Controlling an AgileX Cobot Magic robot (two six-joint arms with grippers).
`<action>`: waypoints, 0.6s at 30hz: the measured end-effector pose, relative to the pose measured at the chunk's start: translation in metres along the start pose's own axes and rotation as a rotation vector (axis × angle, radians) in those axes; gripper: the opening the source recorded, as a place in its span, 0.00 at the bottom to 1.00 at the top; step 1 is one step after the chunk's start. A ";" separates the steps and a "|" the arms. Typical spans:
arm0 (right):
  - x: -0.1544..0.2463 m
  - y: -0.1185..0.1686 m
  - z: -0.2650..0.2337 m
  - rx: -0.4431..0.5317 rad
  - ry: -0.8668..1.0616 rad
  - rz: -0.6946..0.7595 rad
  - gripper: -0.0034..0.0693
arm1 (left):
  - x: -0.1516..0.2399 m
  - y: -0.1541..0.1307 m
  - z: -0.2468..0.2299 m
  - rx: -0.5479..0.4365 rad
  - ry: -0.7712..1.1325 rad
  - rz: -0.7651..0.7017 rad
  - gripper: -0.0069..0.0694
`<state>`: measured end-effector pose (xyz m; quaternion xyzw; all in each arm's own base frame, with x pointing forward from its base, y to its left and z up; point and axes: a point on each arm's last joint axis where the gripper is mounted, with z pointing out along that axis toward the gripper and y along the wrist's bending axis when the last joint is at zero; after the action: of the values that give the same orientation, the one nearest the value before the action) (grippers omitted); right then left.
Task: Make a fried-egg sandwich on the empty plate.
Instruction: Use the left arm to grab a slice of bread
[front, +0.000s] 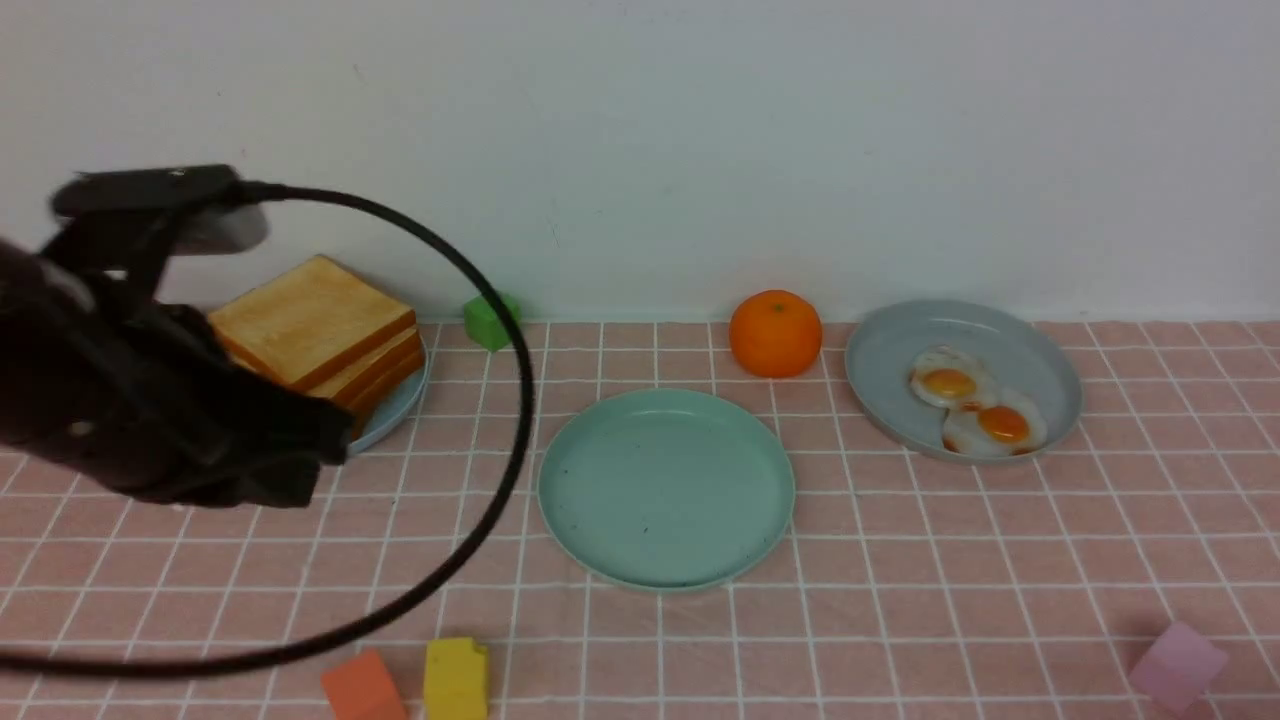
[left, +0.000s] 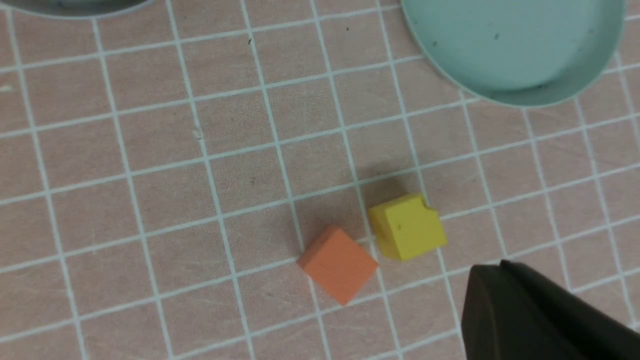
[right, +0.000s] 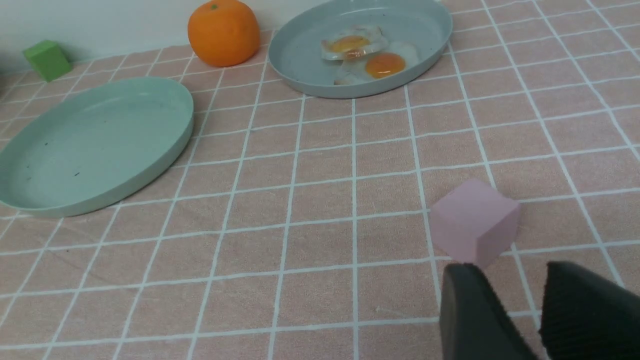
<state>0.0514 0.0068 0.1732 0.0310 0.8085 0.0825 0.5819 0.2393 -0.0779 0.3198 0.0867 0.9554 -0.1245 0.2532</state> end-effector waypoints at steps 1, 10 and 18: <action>0.000 0.000 0.000 0.000 0.000 0.000 0.38 | -0.003 0.001 0.008 -0.002 0.024 0.008 0.07; 0.000 0.000 0.000 0.000 0.000 0.000 0.38 | -0.045 0.003 0.042 -0.028 0.118 0.126 0.07; 0.000 0.000 0.000 0.000 0.000 0.000 0.38 | -0.080 0.001 0.041 -0.054 0.076 0.175 0.07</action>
<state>0.0514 0.0068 0.1732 0.0310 0.8085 0.0825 0.5819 0.3273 -0.0964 0.3257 0.1676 0.9561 -0.0729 0.2289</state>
